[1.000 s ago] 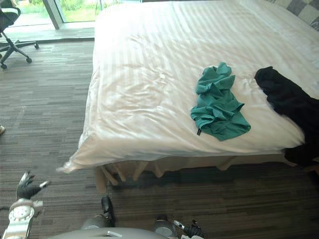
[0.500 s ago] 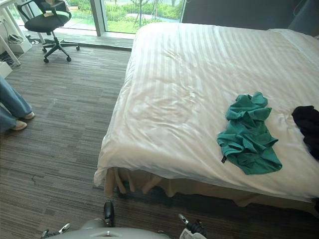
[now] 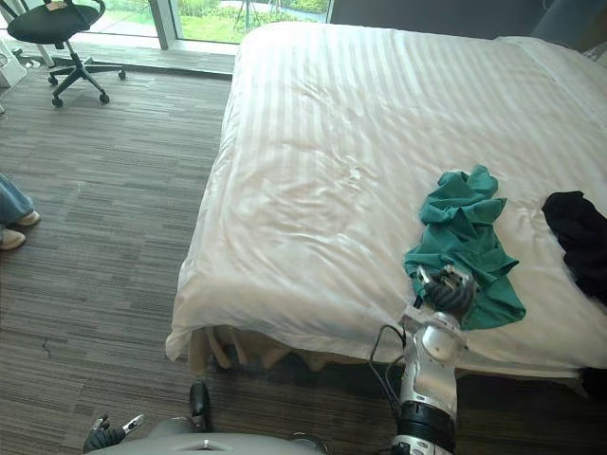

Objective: Tidy the bed and pick cloth on bed and put in laundry

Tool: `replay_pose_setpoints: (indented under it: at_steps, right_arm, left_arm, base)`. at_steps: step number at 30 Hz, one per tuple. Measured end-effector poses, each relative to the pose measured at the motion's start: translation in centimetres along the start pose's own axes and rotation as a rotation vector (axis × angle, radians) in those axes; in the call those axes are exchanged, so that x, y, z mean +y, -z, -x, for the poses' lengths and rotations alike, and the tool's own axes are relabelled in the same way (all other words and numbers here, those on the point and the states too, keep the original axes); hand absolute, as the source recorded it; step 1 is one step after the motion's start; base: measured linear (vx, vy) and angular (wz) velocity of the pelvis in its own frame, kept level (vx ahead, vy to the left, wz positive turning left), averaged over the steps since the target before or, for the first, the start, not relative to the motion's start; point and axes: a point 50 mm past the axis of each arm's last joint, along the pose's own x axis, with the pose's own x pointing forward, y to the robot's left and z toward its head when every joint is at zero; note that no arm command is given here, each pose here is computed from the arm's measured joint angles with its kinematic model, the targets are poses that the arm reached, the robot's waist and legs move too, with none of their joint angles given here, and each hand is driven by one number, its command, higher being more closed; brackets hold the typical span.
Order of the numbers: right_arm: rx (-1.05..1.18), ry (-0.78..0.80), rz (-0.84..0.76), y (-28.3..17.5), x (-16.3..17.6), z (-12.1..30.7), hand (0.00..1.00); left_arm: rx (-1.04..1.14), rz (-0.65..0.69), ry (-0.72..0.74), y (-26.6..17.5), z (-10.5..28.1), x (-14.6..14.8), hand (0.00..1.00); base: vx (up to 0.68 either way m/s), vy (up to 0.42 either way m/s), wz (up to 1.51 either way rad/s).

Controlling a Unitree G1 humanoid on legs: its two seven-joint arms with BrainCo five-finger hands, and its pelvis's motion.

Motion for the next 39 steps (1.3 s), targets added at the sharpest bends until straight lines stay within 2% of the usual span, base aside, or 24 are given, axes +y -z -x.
replay_pose_setpoints:
  at_steps: [1, 2, 4, 8, 10, 11, 14, 17, 19, 22, 26, 29, 31, 34, 39]
  right_arm:
    - [-0.036, -0.032, 0.002, -0.8, 0.8, 0.0, 1.0]
    - [-0.143, -0.142, -0.011, -3.4, 3.4, -0.1, 1.0]
    - [-0.208, -0.218, -0.015, -5.0, 5.1, -0.1, 1.0]
    - [-0.371, -0.469, -0.025, -9.3, 11.4, 0.8, 1.0]
    - [-0.453, -0.634, -0.03, -11.8, 15.6, 1.9, 1.0]
    - [-0.459, -0.658, -0.024, -12.0, 16.3, 2.0, 1.0]
    - [-0.517, -0.786, -0.056, -15.6, 21.1, 2.9, 1.0]
    - [-0.543, -0.84, -0.095, -17.7, 23.1, 3.6, 1.0]
    - [-0.509, -0.868, -0.125, -18.3, 24.5, 3.8, 1.0]
    - [-0.521, -0.884, -0.165, -19.8, 25.6, 4.2, 1.0]
    - [-0.526, -0.918, -0.181, -22.9, 27.6, 4.5, 1.0]
    - [-0.534, -0.932, -0.199, -24.2, 28.0, 4.8, 1.0]
    - [-0.533, -0.884, -0.247, -26.2, 27.5, 3.4, 1.0]
    - [-0.491, -0.813, -0.271, -26.3, 26.2, 0.9, 1.0]
    - [-0.302, -0.646, -0.26, -22.7, 23.2, -4.8, 1.0]
  left_arm:
    - [-0.001, -0.005, 0.005, 0.0, 0.0, -0.1, 0.0]
    - [-0.006, -0.019, 0.013, -0.1, 0.0, -0.2, 0.0]
    - [-0.011, -0.033, 0.023, -0.2, 0.0, -0.2, 0.0]
    - [-0.033, -0.052, 0.047, -0.7, 0.0, -0.6, 0.0]
    - [-0.045, -0.07, 0.06, -1.0, -0.1, -0.8, 0.0]
    - [-0.047, -0.071, 0.063, -1.1, -0.2, -0.9, 0.0]
    - [-0.061, -0.072, 0.073, -1.9, -0.4, -1.4, 0.0]
    - [-0.065, -0.067, 0.082, -2.2, -0.5, -1.9, 0.0]
    - [-0.09, -0.075, 0.064, -3.2, -1.0, -0.9, 0.0]
    - [-0.09, -0.048, 0.076, -3.3, -1.0, -1.4, 0.0]
    - [-0.215, 0.011, 0.114, -7.6, -1.6, -2.7, 0.0]
    - [-0.255, 0.033, 0.123, -8.8, -1.6, -2.9, 0.0]
    - [-0.308, 0.059, 0.159, -10.3, -1.4, -3.7, 0.0]
    - [-0.36, 0.072, 0.193, -11.9, -1.2, -4.7, 0.0]
    - [-0.452, 0.083, 0.265, -15.1, -0.6, -6.9, 0.0]
  base:
    - [0.02, -0.005, -0.25]
    - [0.0, -0.003, -0.14]
    - [-0.02, 0.001, -0.04]
    - [-0.07, 0.007, 0.03]
    - [-0.15, 0.003, 0.17]
    - [-0.18, 0.002, 0.21]
    - [-0.17, -0.003, 0.23]
    - [-0.18, -0.016, 0.32]
    - [-0.16, 0.022, 0.38]
    - [-0.01, -0.008, 0.28]
    - [-0.07, 0.035, 0.31]
    - [-0.04, 0.027, 0.21]
    - [-0.05, 0.015, 0.23]
    - [-0.01, 0.004, 0.03]
    - [0.0, 0.0, 0.0]
